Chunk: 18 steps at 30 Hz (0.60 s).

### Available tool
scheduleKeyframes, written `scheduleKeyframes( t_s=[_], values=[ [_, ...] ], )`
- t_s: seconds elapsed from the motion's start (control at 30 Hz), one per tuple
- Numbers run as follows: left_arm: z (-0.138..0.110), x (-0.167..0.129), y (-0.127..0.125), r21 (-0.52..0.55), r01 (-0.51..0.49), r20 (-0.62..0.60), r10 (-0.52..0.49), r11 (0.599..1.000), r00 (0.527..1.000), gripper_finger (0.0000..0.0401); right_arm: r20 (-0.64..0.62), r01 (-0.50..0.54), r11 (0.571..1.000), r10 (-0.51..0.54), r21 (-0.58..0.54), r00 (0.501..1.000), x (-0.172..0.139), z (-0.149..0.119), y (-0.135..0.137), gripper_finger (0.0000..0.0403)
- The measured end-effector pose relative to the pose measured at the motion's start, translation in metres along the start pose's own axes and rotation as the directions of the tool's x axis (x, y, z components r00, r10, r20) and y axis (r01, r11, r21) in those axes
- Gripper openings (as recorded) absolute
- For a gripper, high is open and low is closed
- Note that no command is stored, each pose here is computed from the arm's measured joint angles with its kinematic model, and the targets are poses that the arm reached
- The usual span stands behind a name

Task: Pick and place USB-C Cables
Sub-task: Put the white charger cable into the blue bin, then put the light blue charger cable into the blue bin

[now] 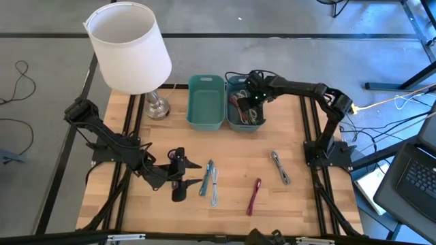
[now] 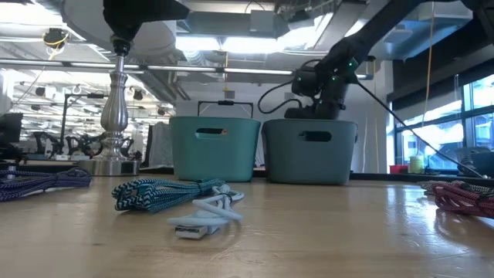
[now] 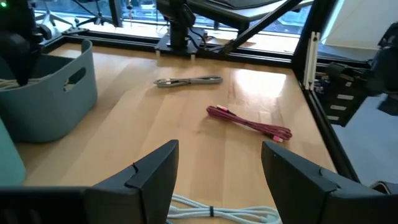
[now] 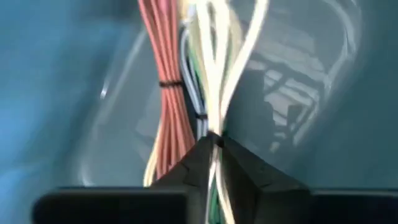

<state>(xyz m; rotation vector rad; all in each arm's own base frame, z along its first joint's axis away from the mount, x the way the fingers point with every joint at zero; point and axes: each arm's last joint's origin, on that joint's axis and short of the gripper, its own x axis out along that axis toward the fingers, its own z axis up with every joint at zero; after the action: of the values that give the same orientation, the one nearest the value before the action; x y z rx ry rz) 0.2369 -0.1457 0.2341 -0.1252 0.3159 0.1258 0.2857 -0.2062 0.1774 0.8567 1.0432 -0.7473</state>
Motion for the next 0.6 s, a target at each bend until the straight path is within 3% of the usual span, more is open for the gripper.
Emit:
scheduleKeyframes(
  t_s=[0.37, 0.6],
  values=[
    [0.0, 0.001, 0.001, -0.007, 0.009, -0.006, -0.01, 1.0, 1.0, 0.0223, 0.052, -0.024, 0.997, 0.027, -0.075, 0.998, -0.014, 0.009, 0.01, 0.0187],
    [-0.007, 0.001, 0.002, -0.019, 0.027, -0.087, -0.028, 0.999, 0.996, 0.0223, 0.327, 0.096, 0.955, 0.001, -0.28, 0.945, -0.096, -0.001, 0.049, 0.0202]
  ],
)
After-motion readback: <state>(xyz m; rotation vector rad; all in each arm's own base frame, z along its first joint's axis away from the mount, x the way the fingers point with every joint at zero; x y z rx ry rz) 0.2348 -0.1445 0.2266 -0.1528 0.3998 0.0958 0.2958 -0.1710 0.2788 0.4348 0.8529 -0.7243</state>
